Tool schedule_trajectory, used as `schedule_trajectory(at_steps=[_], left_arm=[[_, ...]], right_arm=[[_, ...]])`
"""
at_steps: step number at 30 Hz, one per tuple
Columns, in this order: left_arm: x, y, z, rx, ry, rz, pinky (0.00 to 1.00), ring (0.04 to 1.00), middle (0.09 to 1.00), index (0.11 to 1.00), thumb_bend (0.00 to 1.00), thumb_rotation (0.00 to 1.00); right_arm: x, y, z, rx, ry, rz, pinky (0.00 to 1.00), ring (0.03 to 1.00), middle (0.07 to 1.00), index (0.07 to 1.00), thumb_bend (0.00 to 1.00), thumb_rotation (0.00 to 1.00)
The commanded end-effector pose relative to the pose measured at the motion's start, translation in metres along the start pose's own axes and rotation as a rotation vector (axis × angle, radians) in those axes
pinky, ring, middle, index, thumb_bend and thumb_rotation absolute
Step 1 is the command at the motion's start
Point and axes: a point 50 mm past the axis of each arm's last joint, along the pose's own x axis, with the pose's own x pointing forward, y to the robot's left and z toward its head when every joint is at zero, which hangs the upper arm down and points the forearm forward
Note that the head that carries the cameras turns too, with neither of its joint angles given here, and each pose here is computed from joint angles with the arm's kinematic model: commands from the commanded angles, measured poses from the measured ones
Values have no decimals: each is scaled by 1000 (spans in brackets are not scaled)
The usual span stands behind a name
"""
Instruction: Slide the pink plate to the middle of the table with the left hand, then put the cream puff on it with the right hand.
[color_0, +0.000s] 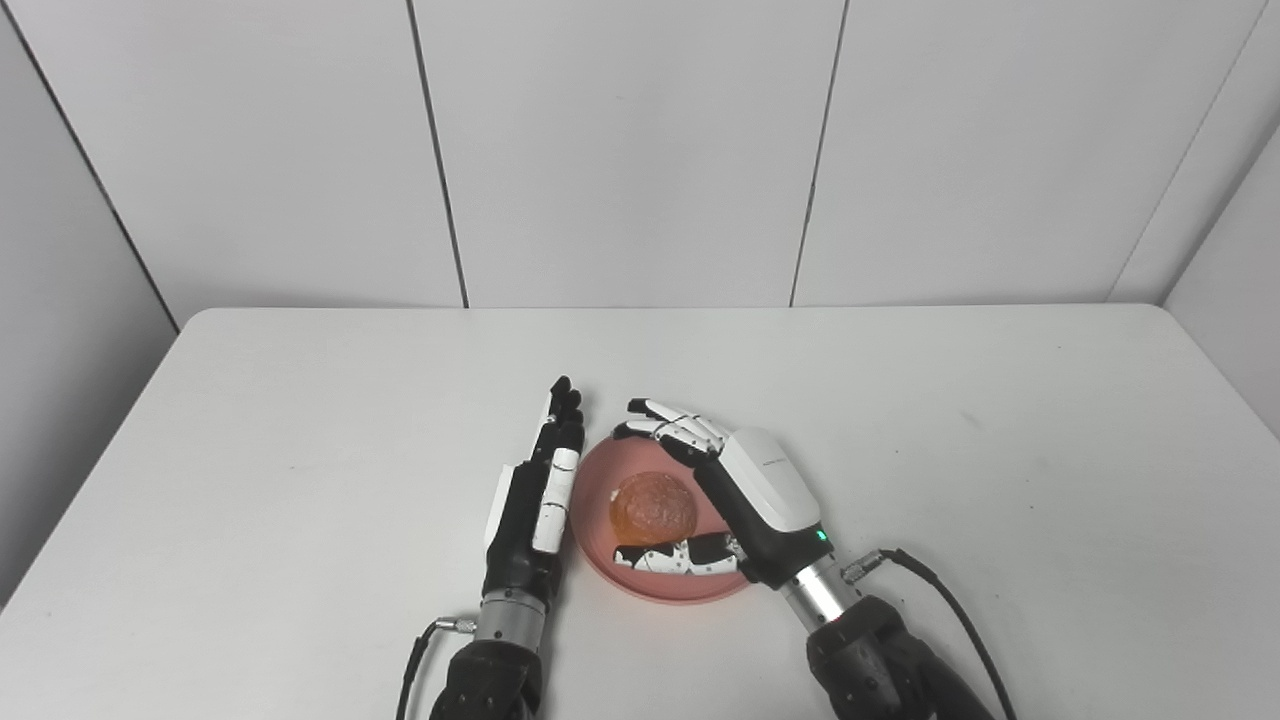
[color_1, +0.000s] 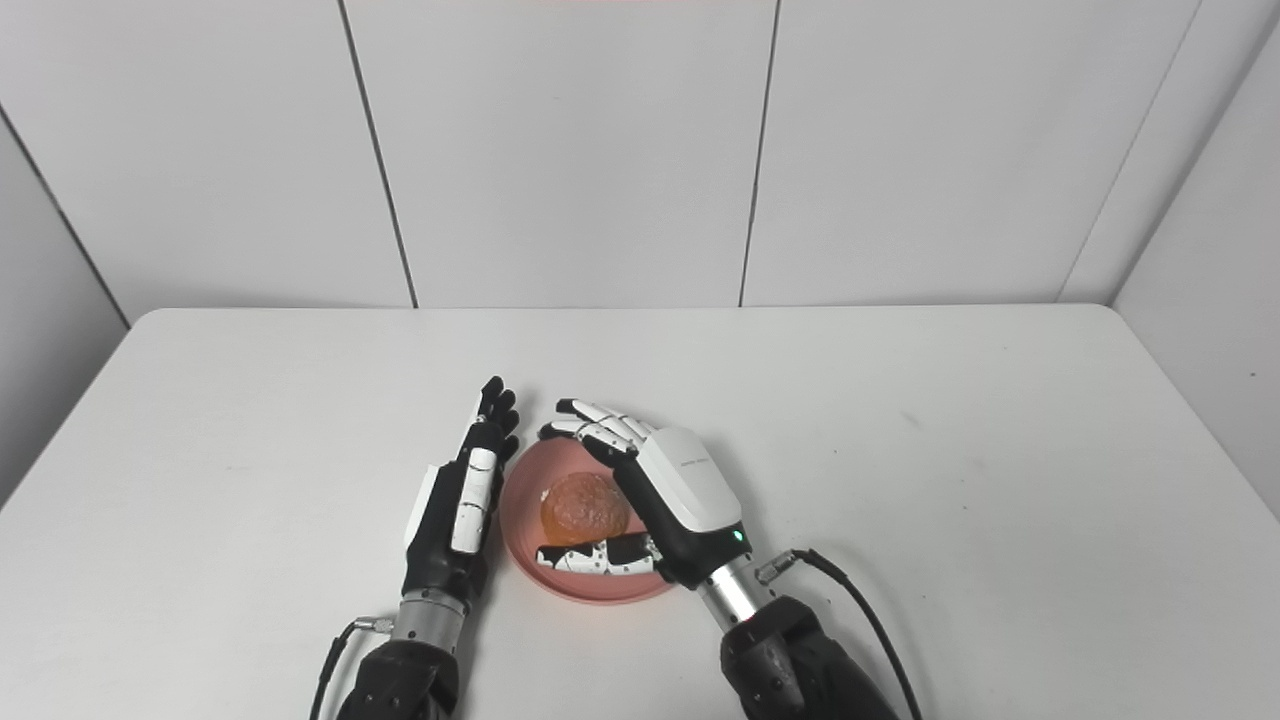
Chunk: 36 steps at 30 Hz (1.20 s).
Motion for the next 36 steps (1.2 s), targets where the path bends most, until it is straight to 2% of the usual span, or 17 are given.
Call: schedule_trajectory(at_steps=[1,2,5,7,10,12,14,16,18,19,26,29,33,36], left_arm=[[-16,5,-15,7,47,21,1000,1000,1000,1000,760,1000],[-16,5,-15,-2,49,32,1000,1000,1000,1000,768,1000],[-17,6,-15,-7,55,51,1000,1000,1000,999,752,1000],[-17,7,-16,-17,58,53,1000,1000,1000,997,760,1000],[-18,13,-15,-24,58,40,1000,1000,1000,1000,768,1000],[-19,18,-14,-35,57,26,1000,1000,1000,1000,774,1000],[-22,24,-12,-36,53,2,1000,1000,1000,1000,761,1000],[-26,29,-7,-42,57,-22,1000,1000,1000,1000,735,1000],[-30,34,-2,-55,60,-31,1000,1000,1000,1000,697,1000],[-32,36,0,-50,53,-30,1000,1000,1000,1000,691,1000],[-38,49,1,-29,21,-35,1000,1000,1000,1000,719,1000],[-41,53,-1,-17,8,-44,1000,1000,1000,1000,718,1000],[-40,55,-5,-9,-5,-43,1000,1000,1000,1000,715,1000],[-39,58,-7,-35,0,-33,1000,1000,1000,1000,709,1000]], right_arm=[[5,-17,10,24,-68,-61,953,965,961,919,611,574],[2,-19,10,32,-64,-71,979,982,979,943,630,653],[-7,-26,9,53,-44,-88,998,999,998,986,644,777],[-14,-29,6,61,-29,-96,995,1000,1000,992,652,812],[-30,-33,0,55,16,-137,937,1000,1000,1000,693,860],[-40,-35,-3,113,60,-164,926,1000,1000,1000,701,867],[-50,-35,-8,216,106,-185,985,1000,1000,1000,692,819],[-60,-35,-12,274,134,-205,996,1000,1000,1000,683,828],[-69,-33,-17,297,152,-236,1000,1000,1000,1000,655,895],[-74,-30,-20,322,168,-256,1000,1000,1000,1000,667,923],[-87,-16,-26,459,264,-318,1000,1000,1000,1000,753,952],[-90,-11,-25,524,278,-331,1000,1000,1000,1000,729,913],[-91,-7,-21,584,294,-362,1000,1000,1000,1000,679,914],[-87,-4,-18,666,308,-393,1000,1000,1000,1000,645,844]])
